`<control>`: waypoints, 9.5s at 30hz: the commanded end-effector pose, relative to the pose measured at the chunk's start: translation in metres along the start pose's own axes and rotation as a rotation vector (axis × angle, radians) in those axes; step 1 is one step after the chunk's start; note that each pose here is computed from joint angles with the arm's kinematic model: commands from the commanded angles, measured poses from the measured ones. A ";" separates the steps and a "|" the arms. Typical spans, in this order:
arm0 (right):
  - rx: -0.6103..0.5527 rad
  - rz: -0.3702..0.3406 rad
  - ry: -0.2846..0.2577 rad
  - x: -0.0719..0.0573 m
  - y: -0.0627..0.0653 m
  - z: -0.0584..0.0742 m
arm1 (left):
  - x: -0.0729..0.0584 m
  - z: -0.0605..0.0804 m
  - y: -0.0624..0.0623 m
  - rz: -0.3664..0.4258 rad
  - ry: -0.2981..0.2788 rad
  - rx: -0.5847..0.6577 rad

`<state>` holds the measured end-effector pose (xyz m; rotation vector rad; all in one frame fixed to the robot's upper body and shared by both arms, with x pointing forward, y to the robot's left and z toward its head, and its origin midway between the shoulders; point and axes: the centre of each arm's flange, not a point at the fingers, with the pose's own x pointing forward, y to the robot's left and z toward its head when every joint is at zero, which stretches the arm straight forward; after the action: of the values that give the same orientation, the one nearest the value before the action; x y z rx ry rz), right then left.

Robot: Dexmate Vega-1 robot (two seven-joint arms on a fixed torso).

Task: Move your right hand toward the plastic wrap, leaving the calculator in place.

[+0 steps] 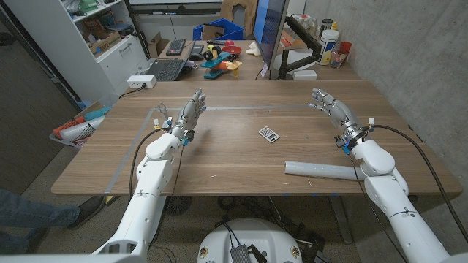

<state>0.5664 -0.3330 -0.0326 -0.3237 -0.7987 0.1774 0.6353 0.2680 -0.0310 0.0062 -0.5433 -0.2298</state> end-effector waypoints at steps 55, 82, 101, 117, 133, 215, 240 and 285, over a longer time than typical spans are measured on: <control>-0.305 0.015 0.020 -0.051 0.000 0.029 | 0.006 0.004 -0.007 -0.009 0.003 0.007; -0.381 -0.025 -0.031 -0.066 0.016 0.037 | 0.003 0.006 -0.001 -0.006 0.003 0.012; -0.448 -0.062 -0.033 -0.081 0.021 0.040 | 0.005 0.008 0.002 -0.005 -0.002 0.009; -0.512 -0.079 -0.085 -0.092 0.025 0.045 | 0.003 0.009 0.003 -0.003 -0.011 0.008; -0.582 -0.040 -0.099 -0.108 0.029 0.049 | 0.006 0.009 -0.005 -0.017 -0.010 0.005; -0.977 0.091 -0.055 -0.138 0.048 0.042 | 0.021 0.010 -0.022 -0.038 0.005 0.019; -1.026 0.106 -0.042 -0.143 0.052 0.041 | 0.022 0.009 -0.019 -0.041 0.011 0.021; -1.057 0.141 0.056 -0.164 0.063 0.028 | 0.024 0.010 -0.018 -0.060 0.021 0.030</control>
<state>0.4320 -0.3133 -0.1397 -1.3853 -0.7894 -0.1487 0.6442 0.2466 -0.0107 0.0467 -0.5379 -0.2735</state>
